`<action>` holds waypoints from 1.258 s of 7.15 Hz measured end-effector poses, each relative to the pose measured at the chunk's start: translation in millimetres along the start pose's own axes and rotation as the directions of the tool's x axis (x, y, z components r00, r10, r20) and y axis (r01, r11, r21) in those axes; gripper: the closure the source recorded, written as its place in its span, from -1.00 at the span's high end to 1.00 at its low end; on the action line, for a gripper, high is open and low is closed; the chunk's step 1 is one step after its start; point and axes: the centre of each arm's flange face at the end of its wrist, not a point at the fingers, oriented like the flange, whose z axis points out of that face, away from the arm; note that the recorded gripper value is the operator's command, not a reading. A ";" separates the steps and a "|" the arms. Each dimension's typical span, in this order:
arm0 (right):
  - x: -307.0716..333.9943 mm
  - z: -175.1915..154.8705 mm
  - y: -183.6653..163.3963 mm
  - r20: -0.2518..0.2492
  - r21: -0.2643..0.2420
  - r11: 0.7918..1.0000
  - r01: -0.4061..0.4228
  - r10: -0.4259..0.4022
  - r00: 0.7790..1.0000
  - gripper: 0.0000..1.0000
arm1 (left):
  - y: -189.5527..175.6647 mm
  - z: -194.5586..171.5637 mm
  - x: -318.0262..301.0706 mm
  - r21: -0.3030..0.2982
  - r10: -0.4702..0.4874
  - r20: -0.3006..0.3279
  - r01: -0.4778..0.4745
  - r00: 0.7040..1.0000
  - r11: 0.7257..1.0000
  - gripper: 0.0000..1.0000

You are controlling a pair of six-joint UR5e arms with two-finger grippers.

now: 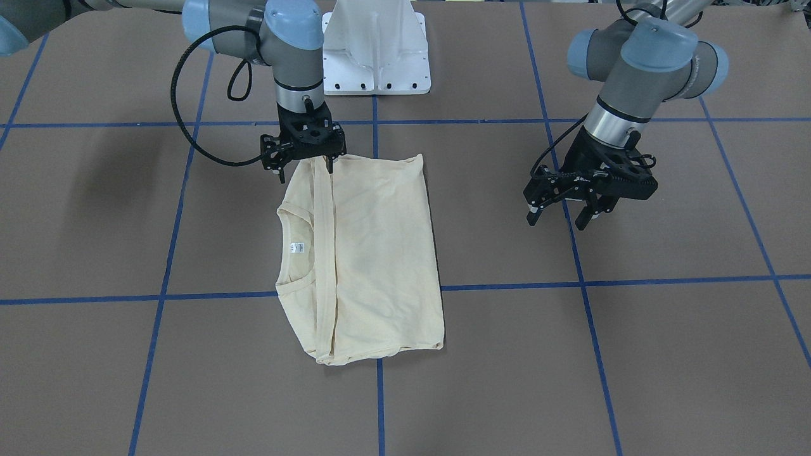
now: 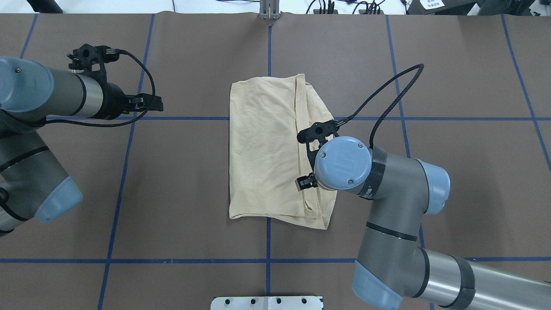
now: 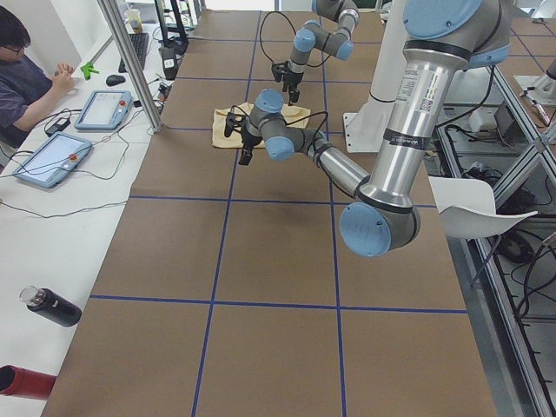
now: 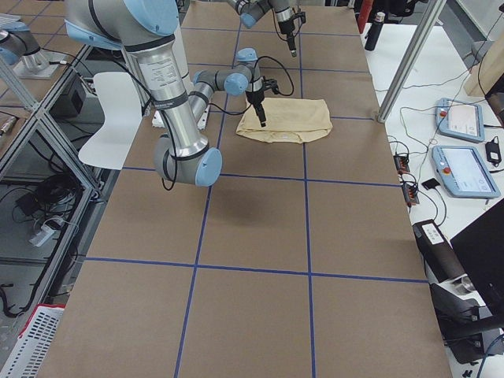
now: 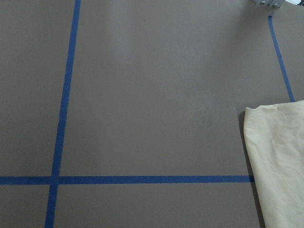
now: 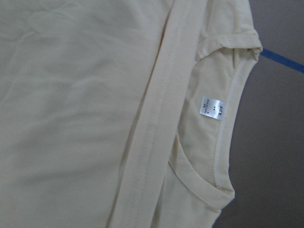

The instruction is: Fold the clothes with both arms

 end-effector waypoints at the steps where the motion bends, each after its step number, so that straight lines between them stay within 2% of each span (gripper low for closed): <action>1: -13.6 6.5 0.4 -0.009 -0.004 1.000 0.017 -0.017 1.000 1.00 | 0.2 -0.1 0.1 0.000 0.001 0.000 -0.001 1.000 1.000 0.98; 9: -28.3 36.6 26.5 -0.038 -0.082 0.996 0.036 -0.040 0.999 1.00 | 0.9 3.4 6.1 -0.003 -0.003 -0.005 0.003 1.000 1.000 0.98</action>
